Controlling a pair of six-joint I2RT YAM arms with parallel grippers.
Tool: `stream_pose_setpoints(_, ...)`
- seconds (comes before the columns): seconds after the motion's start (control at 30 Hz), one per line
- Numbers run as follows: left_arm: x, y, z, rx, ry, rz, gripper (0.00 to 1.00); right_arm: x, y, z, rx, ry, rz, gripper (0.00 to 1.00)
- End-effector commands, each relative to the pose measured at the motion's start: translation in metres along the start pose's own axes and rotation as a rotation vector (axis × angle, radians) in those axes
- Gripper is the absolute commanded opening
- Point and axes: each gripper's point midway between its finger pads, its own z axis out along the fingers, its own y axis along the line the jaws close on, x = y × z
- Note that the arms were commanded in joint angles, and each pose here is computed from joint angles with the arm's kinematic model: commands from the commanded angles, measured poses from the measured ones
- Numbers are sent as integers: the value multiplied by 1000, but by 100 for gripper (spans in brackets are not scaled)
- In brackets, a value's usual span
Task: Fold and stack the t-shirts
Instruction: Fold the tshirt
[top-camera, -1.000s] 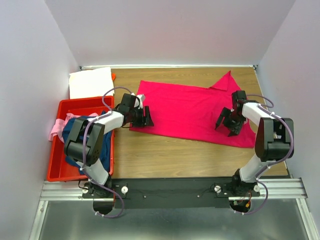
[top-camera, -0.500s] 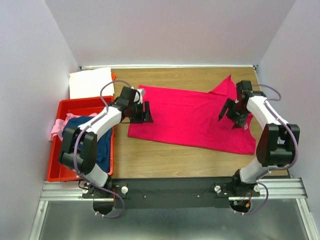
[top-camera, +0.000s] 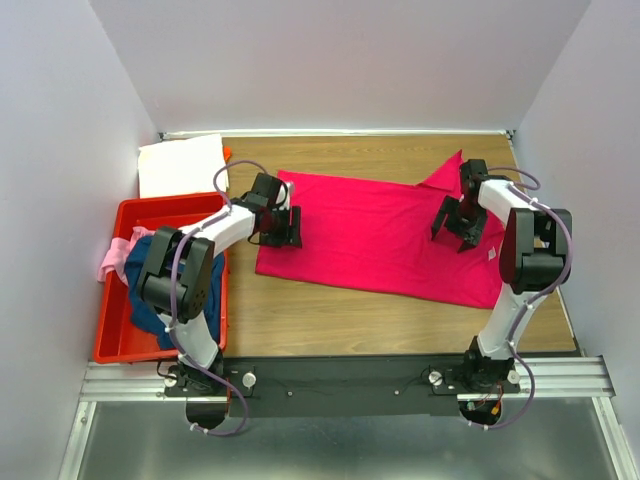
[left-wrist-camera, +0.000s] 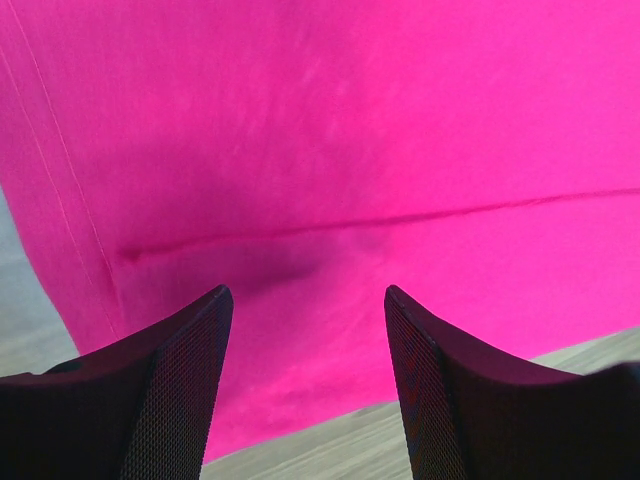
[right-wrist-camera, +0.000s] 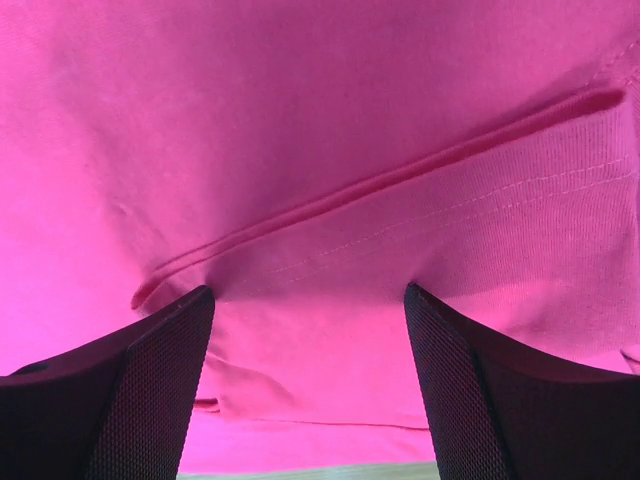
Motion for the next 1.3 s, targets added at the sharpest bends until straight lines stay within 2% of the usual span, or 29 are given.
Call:
stream_pose_setpoints(0.0,24,15,3,-50,33,5,70,0,-19,15,69,-4,-2,83)
stream_pose_setpoints(0.27,85,22,-2,-61,121,-30,70,19,-54,30,106,63,68,83)
stream_pose_setpoints(0.5,104,-10,-19,47,130,-80,70,43,-71,23,96,104,100,84)
stream_pose_setpoints(0.7,147,-19,-30,61,204,-124,70,70,-77,16,97,143,106,83)
stream_pose_setpoints(0.8,155,-29,-38,77,210,-133,70,86,-82,11,105,165,103,84)
stream_pose_setpoints(0.9,149,-36,-48,86,181,-144,70,93,-80,2,84,174,102,83)
stream_pose_setpoints(0.97,131,-42,-57,90,135,-134,71,91,-77,-6,70,173,102,83)
stream_pose_setpoints(1.1,81,-49,-67,45,43,-67,75,58,-66,-32,38,90,84,83)
stream_pose_setpoints(1.13,58,-54,-68,40,10,-49,76,35,-59,-43,20,35,76,83)
stream_pose_setpoints(1.27,12,-43,-66,-46,-38,19,78,-20,-40,-70,-26,-82,66,83)
